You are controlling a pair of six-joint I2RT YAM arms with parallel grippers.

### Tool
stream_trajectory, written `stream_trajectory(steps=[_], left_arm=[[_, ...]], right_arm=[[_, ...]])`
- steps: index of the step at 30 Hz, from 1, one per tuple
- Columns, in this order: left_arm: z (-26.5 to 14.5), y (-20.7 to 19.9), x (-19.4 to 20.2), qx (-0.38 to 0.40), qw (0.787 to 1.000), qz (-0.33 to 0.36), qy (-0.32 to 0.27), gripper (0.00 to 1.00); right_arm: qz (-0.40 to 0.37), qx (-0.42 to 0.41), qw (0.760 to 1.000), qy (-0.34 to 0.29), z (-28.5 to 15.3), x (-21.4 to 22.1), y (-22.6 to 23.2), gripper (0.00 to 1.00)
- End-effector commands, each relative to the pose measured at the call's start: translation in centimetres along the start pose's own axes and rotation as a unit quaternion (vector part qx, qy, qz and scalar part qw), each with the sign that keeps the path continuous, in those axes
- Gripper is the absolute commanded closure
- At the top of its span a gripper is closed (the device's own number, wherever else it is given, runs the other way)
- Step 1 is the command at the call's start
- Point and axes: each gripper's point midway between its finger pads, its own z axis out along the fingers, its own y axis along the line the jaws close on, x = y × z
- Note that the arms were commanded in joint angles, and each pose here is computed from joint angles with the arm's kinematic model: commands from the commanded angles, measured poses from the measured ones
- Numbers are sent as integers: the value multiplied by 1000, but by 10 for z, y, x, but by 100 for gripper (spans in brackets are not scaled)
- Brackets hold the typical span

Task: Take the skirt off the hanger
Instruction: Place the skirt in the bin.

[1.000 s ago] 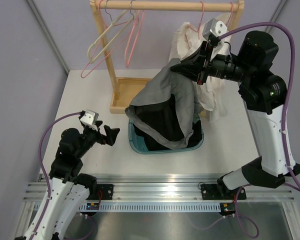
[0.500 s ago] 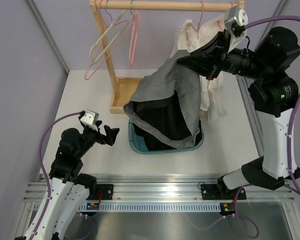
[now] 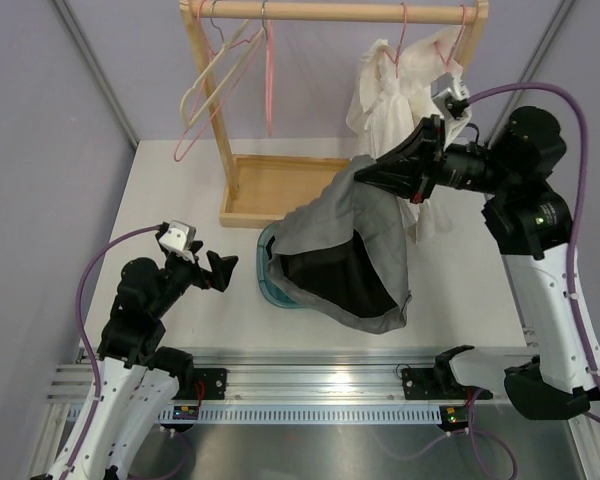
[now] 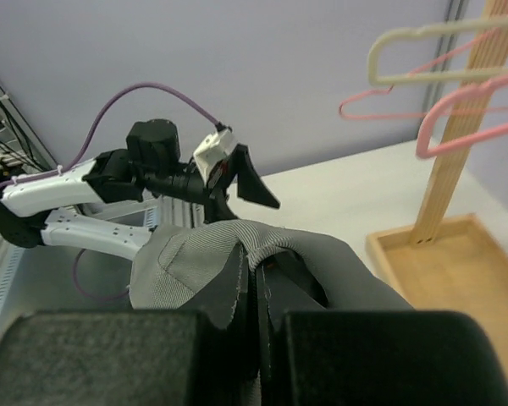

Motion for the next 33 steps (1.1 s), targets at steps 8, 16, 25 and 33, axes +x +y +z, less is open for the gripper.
stream_trajectory(steps=[8,16,25,33], left_arm=[[0,0,-17,0,999,16,-35,1],[0,0,-16,0,999,17,-34,1],[4,-3,-14,12,999,17,-28,1],[1,-3,-16,9,999,17,-34,1]], right_arm=[[90,112,988,52,18,85,-92,100],[110,236,960,101,21,149,-176,100],[-9,234,947,218,39,253,-150,100],[-36,205,900,384,49,378,-149,100]])
